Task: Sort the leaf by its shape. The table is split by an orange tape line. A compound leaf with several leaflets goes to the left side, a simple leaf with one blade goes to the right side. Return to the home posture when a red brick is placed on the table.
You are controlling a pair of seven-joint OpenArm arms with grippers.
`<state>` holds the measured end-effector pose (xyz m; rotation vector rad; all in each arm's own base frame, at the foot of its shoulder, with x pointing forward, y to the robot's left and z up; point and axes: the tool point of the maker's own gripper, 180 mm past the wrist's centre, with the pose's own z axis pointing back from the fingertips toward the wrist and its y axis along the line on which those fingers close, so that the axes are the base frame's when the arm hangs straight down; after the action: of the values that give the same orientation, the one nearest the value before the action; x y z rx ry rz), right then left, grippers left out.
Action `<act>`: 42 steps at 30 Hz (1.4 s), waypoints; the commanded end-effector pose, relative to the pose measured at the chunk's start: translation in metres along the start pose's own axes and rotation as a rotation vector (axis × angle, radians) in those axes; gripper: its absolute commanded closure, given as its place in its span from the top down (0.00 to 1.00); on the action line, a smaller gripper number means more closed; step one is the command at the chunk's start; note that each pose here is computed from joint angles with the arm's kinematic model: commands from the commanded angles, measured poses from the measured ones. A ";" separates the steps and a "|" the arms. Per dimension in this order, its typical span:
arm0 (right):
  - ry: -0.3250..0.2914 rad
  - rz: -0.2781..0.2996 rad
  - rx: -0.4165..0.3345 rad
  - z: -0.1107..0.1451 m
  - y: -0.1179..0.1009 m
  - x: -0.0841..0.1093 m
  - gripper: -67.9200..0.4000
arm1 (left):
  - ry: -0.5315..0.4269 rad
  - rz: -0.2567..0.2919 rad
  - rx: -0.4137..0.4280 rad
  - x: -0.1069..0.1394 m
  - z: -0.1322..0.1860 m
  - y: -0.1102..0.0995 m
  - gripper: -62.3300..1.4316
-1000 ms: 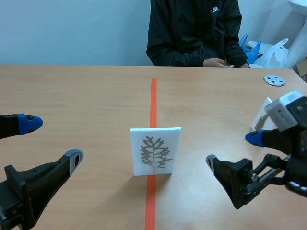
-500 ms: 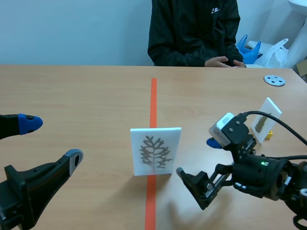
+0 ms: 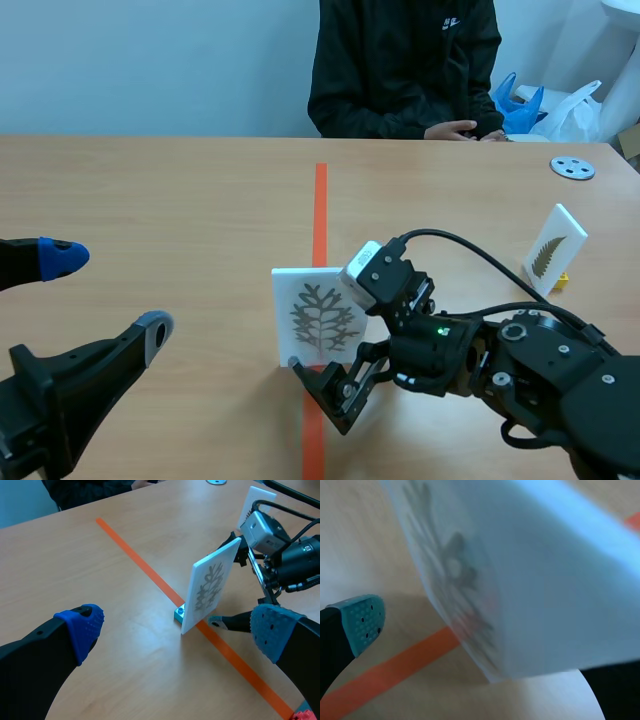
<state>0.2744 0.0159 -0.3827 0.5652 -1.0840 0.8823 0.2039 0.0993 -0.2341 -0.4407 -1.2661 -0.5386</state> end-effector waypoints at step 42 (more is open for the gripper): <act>-0.038 0.028 -0.026 0.005 -0.012 0.010 0.03 | -0.031 0.006 -0.005 0.007 -0.001 -0.001 1.00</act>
<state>0.2734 0.0108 -0.3851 0.5490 -1.0837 0.8948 0.2039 0.0993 -0.2341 -0.4407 -1.2661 -0.5386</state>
